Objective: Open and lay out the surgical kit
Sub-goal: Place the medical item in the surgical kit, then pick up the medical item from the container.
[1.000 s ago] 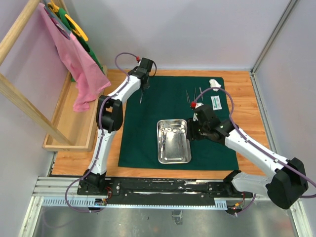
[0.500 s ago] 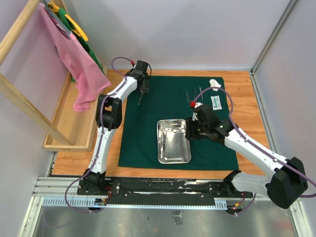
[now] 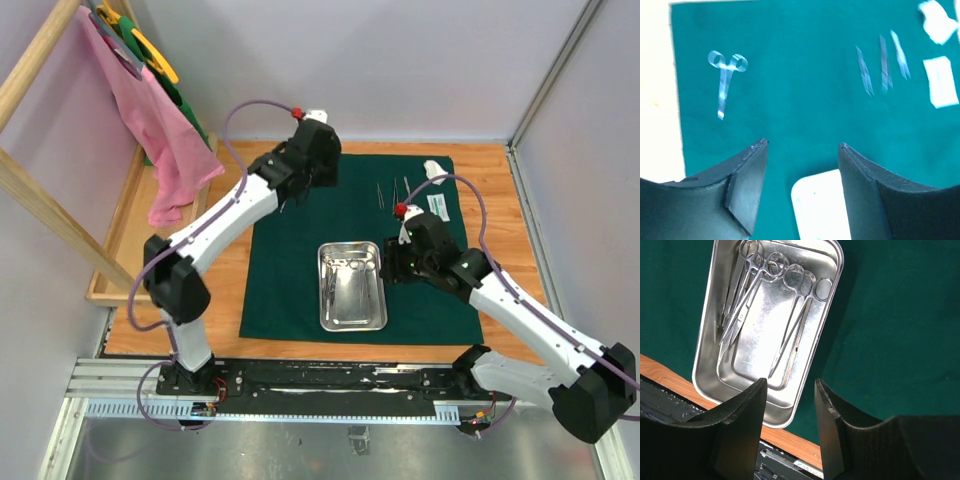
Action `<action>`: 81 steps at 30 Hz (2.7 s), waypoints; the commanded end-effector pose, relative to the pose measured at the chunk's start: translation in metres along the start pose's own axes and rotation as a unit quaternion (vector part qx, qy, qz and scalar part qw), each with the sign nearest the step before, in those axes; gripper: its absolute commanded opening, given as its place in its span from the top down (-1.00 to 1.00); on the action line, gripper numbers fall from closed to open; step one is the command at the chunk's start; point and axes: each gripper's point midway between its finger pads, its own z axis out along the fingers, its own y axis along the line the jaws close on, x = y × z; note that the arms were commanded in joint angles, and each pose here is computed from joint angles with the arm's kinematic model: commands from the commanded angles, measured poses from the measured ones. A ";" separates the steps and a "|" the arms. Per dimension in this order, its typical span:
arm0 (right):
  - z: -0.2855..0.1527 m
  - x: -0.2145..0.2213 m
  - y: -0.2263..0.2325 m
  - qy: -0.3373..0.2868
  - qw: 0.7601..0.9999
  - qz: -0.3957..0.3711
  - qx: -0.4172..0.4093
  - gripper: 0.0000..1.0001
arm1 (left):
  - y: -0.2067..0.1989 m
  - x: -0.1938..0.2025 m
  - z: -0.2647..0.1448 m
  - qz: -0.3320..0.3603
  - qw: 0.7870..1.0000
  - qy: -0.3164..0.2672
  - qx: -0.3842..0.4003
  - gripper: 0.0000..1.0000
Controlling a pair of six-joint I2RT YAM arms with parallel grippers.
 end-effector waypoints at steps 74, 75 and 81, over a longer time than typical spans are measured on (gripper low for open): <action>-0.025 0.025 -0.015 -0.026 1.000 0.017 -0.001 0.10 | -0.067 0.196 -0.003 0.097 0.982 0.160 -0.011 0.99; -0.026 0.024 -0.014 -0.026 1.000 0.016 -0.002 0.10 | -0.070 0.182 -0.010 0.091 0.985 0.148 -0.006 0.99; -0.031 0.019 -0.013 -0.030 0.999 0.015 -0.001 0.10 | -0.092 0.098 -0.036 0.086 0.993 0.082 0.022 0.99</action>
